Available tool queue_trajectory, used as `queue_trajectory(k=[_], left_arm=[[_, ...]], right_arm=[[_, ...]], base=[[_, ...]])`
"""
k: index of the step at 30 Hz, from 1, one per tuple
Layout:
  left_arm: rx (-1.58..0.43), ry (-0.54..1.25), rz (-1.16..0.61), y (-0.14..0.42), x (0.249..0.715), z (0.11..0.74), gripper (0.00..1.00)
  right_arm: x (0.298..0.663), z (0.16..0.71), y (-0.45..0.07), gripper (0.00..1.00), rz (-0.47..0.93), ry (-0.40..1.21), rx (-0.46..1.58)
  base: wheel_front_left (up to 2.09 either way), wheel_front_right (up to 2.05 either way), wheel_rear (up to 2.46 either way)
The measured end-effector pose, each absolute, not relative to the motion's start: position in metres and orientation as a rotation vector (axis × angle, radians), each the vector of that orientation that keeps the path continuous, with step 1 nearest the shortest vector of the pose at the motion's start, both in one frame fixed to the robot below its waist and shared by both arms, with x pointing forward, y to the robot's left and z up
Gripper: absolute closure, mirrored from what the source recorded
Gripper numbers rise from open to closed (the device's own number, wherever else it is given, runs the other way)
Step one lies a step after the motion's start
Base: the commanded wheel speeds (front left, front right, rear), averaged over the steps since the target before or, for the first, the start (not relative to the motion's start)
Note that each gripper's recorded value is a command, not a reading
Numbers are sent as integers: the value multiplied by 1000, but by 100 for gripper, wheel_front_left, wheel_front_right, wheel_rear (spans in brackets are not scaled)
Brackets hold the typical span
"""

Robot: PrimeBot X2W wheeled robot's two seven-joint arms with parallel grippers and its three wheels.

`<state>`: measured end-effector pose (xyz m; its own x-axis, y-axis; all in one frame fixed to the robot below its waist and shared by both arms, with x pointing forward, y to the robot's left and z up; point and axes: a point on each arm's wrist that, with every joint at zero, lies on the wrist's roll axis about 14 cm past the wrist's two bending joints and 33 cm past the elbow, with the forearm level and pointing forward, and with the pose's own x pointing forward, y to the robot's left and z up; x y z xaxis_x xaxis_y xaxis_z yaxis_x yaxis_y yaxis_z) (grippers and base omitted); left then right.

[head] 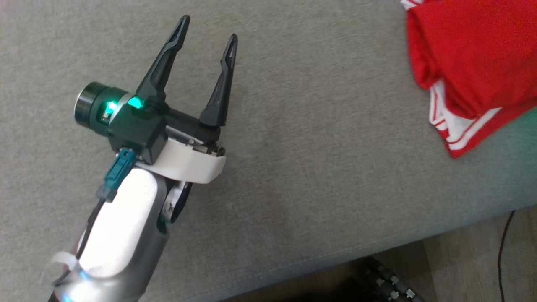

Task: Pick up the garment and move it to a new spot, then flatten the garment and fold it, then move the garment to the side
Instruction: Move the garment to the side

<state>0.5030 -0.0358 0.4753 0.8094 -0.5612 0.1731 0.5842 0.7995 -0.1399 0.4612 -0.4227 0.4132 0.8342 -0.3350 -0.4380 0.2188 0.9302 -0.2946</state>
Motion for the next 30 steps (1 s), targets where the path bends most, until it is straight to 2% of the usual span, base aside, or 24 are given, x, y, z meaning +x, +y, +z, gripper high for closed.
queue_trajectory(k=[5,6,7,8,9,17,24,30], left_arm=[[-180,-98,-600,-30,507,462,0],[-178,-94,-597,-29,507,461,0],[-175,-91,-596,-28,507,460,0],[-172,-90,-594,-27,507,459,0],[-169,-93,-593,-27,506,461,0],[-158,-90,-524,-8,489,478,0],[-142,-61,-404,28,456,490,0],[-117,-45,-296,64,428,494,0]], right_arm=[[459,382,-415,100,-304,547,-205],[458,380,-415,62,-309,545,-199],[457,379,-416,16,-315,540,-195],[456,380,-417,16,-322,529,-190],[455,382,-418,0,-329,515,-187],[435,422,-423,0,-370,353,-180],[420,444,-344,0,-230,197,-91],[415,465,-268,0,-79,129,-10]], base=[[0,0,0],[0,0,0],[0,0,0],[0,0,0],[0,0,0],[0,0,0],[0,0,0],[0,0,0]])
